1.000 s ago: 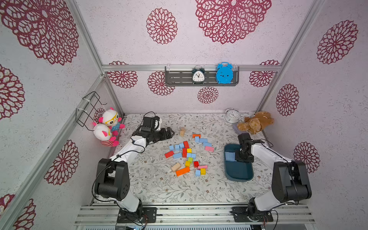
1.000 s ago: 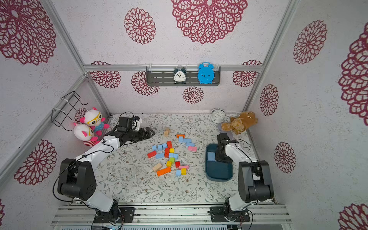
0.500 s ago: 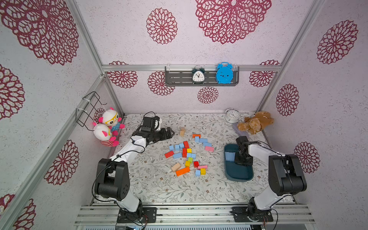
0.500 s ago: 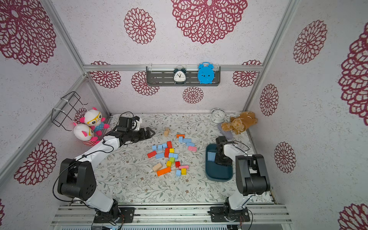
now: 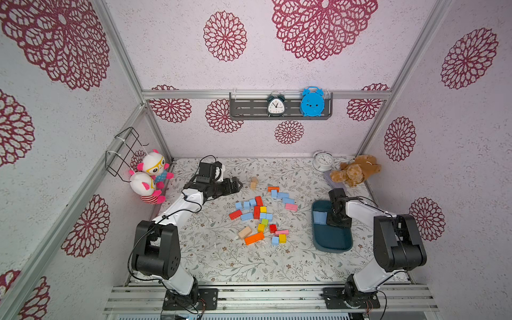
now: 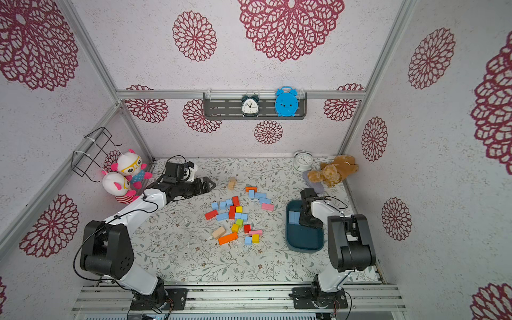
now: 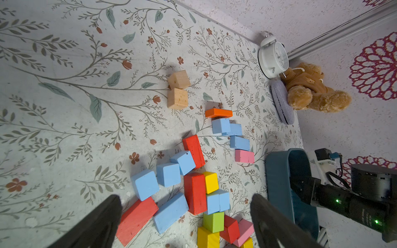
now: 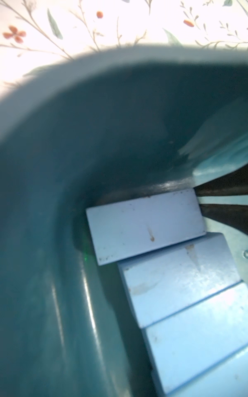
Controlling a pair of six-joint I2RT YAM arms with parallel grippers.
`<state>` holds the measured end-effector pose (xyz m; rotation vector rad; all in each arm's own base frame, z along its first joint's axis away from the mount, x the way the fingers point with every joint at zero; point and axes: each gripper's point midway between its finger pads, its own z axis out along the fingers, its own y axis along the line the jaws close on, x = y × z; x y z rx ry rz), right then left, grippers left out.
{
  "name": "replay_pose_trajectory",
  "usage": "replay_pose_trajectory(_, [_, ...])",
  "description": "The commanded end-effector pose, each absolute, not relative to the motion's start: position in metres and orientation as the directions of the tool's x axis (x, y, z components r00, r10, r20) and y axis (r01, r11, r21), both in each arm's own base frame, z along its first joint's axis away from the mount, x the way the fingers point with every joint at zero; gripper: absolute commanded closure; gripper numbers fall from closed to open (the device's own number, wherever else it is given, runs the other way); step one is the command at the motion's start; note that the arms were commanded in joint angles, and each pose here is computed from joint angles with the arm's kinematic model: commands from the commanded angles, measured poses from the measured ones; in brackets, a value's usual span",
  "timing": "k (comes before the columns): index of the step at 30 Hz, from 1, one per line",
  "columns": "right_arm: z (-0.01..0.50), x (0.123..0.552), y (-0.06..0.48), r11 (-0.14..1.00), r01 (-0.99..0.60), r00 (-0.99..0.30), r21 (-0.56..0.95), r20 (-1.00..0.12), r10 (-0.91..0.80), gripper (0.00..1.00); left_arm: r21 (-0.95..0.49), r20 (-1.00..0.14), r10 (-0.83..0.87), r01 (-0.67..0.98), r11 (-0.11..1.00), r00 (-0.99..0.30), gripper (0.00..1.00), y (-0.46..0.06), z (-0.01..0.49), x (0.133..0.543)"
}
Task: Pick out the blue building blocks
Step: Place the building block in the storage box.
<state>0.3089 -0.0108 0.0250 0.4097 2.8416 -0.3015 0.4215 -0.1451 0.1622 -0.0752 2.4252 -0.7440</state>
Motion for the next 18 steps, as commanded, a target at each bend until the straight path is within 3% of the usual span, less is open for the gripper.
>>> replay_pose_trajectory(1, [0.029, 0.31, -0.016, 0.928, 0.327, -0.917, -0.177, -0.298, 0.266, 0.85, -0.52, -0.554, -0.219, 0.128, 0.845, -0.804, 0.02, -0.142, 0.173, 0.424])
replay_pose_trajectory(11, [0.09, 0.317, 0.011, 0.953, 0.291, -0.891, -0.083, -0.387, 0.238, 0.65, -0.504, -0.558, -0.245, 0.089, 0.859, -0.793, 0.03, -0.124, 0.171, 0.43])
replay_pose_trajectory(18, [0.12, 0.345, 0.06, 0.987, 0.139, -0.902, -0.079, -0.422, 0.093, 0.57, -0.512, -0.573, -0.317, 0.027, 0.859, -0.756, 0.03, -0.091, 0.181, 0.432])
